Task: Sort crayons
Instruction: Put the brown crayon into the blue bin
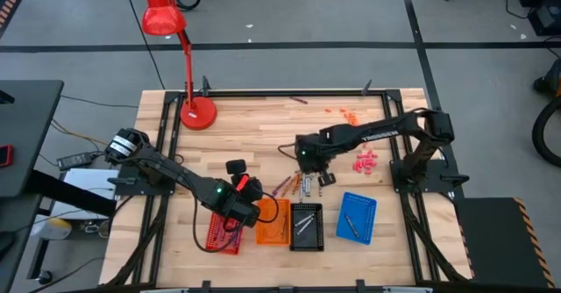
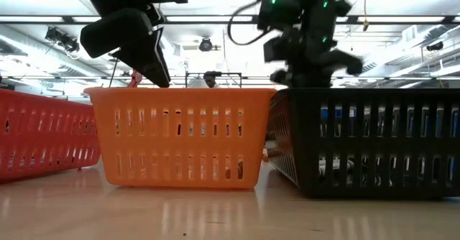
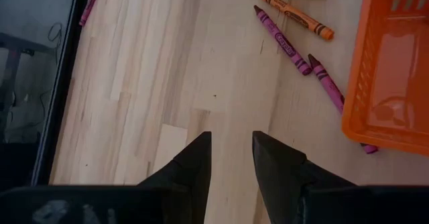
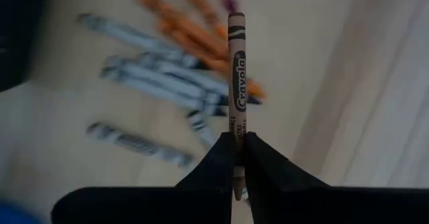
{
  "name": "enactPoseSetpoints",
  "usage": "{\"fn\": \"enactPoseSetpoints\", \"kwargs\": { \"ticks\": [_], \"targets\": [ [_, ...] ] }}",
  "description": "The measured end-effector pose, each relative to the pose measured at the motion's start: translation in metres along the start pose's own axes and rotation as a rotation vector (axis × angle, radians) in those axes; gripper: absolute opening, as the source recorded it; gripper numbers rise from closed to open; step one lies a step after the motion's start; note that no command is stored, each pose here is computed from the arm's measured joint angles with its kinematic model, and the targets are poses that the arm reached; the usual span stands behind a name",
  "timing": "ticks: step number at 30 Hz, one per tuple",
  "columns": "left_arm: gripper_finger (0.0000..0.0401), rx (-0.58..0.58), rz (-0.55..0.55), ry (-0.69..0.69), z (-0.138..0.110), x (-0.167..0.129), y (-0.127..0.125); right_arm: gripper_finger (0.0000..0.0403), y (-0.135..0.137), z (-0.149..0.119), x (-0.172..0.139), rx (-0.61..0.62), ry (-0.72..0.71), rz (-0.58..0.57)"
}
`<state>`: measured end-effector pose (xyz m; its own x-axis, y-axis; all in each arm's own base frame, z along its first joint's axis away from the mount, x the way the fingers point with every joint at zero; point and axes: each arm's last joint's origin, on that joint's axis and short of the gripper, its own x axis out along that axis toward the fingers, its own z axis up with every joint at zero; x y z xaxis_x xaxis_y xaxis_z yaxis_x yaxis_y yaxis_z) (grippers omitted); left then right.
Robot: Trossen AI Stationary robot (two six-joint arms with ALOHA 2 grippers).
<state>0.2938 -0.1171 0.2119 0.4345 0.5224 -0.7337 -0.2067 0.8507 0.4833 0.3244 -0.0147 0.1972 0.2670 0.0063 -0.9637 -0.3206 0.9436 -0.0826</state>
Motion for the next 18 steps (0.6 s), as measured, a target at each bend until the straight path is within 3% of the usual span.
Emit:
{"fn": "enactPoseSetpoints", "kwargs": {
  "ticks": [6,18],
  "targets": [
    [0.0121,0.027,0.002,0.002,0.0,0.001,0.001,0.0028,0.042,0.006,-0.031,-0.105,-0.015,0.028],
    [0.0121,0.019,-0.001,-0.006,0.001,0.001,0.001,0.0028,0.12,-0.006,-0.069,-0.133,0.021,0.03]
  ]
}}
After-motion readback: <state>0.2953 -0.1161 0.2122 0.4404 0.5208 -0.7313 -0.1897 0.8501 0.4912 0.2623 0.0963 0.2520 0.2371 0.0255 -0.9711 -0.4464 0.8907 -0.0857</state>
